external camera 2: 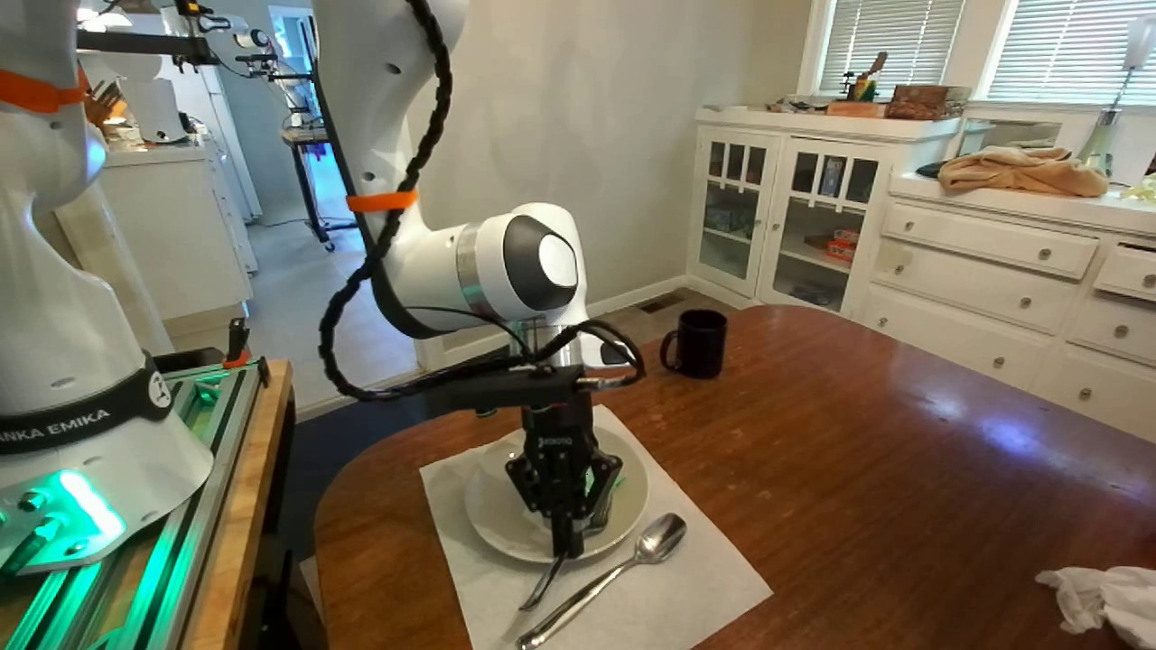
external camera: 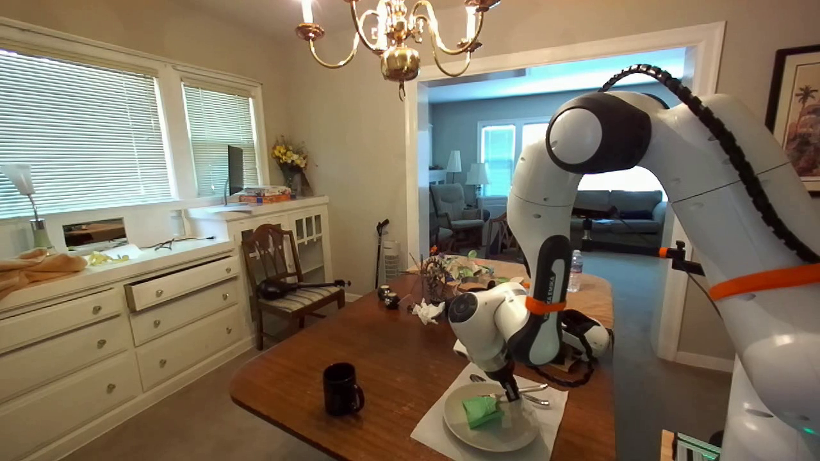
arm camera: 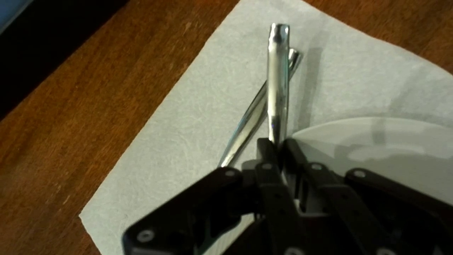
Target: Place the silver fork on the white plate.
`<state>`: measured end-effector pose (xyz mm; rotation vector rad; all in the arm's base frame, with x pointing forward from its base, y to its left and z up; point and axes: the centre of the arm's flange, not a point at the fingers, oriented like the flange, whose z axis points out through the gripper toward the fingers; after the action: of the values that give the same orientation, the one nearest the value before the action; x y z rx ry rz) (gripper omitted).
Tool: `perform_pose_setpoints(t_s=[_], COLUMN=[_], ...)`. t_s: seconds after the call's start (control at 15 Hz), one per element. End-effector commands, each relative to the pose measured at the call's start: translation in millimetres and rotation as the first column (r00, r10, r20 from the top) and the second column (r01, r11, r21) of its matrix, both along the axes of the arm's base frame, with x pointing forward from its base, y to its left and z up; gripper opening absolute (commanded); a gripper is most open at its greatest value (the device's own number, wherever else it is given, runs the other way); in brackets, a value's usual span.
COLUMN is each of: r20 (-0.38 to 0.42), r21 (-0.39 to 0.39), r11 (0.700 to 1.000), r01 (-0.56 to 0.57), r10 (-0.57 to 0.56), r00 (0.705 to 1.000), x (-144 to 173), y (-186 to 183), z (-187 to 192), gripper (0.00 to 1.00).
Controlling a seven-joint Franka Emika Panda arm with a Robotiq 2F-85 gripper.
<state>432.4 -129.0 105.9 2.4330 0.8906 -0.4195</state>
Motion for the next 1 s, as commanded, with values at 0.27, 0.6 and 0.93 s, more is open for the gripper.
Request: perform_pose_setpoints(t_s=[0.27,0.6,0.93], r20=[0.025,0.057,0.031], r21=[-0.001,0.041,0.199], r11=[1.0,0.995,0.931], r01=[0.028,0.086,0.304], r10=[-0.028,-0.088,-0.317], r00=[0.999,0.994,0.948], x=[-1,0,-10], y=[-2,-7,-28], z=[4,39,102], gripper=[0.68,1.0,1.0])
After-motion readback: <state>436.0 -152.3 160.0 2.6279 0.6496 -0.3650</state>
